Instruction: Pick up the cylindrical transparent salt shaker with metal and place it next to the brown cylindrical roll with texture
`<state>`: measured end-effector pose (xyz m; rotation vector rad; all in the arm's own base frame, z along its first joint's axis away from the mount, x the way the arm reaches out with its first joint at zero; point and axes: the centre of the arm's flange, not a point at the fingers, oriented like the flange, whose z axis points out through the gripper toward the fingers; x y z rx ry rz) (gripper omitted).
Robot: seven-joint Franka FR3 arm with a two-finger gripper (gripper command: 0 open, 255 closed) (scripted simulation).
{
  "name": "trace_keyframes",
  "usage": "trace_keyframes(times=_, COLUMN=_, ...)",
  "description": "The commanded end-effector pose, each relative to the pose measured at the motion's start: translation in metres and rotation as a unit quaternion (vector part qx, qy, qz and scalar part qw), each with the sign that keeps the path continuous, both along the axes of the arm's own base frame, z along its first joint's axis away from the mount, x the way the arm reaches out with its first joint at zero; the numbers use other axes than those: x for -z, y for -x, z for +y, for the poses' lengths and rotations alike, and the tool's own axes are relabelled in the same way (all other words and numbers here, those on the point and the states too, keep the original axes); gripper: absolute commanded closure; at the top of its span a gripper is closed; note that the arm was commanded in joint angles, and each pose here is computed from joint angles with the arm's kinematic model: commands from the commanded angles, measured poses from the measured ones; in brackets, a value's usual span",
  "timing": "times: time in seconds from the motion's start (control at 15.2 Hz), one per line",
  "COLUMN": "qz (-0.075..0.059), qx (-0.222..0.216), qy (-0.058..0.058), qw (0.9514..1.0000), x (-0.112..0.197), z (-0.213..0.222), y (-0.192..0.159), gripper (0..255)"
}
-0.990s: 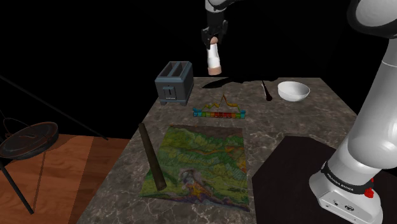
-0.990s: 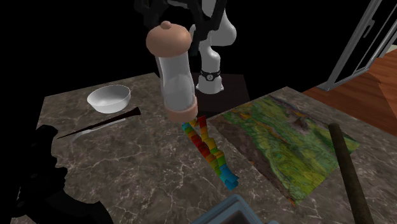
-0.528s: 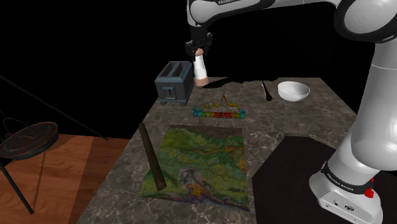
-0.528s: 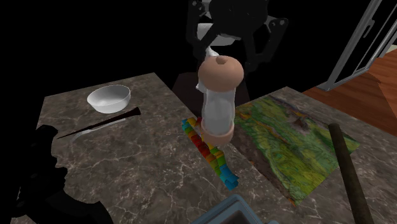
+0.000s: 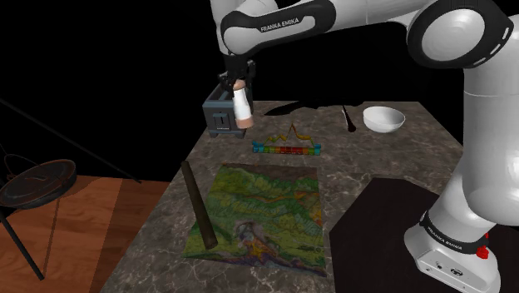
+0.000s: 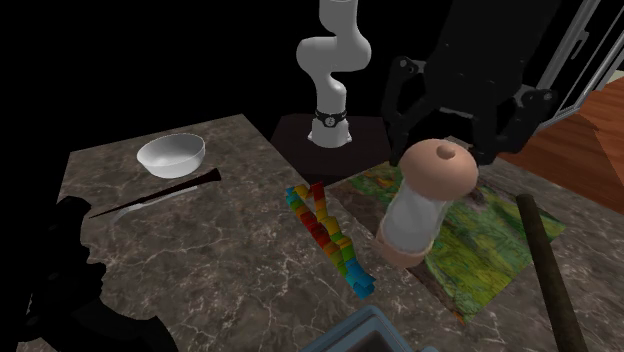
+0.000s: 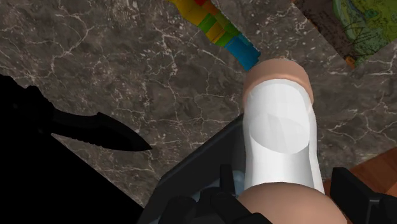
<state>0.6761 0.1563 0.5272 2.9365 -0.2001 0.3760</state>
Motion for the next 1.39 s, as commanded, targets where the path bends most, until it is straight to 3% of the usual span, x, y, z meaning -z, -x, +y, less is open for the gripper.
trace_keyframes(times=0.0, qz=0.000, qx=0.001, qy=0.000, qw=1.0000, x=0.011, z=0.024, y=-0.004, gripper=255)
trace_keyframes(times=0.26, qz=0.000, qx=0.001, qy=0.000, qw=1.0000, x=0.029, z=0.064, y=-0.014, gripper=255)
trace_keyframes(times=1.32, qz=0.000, qx=0.001, qy=0.000, qw=1.0000, x=0.114, z=0.064, y=-0.014, gripper=255)
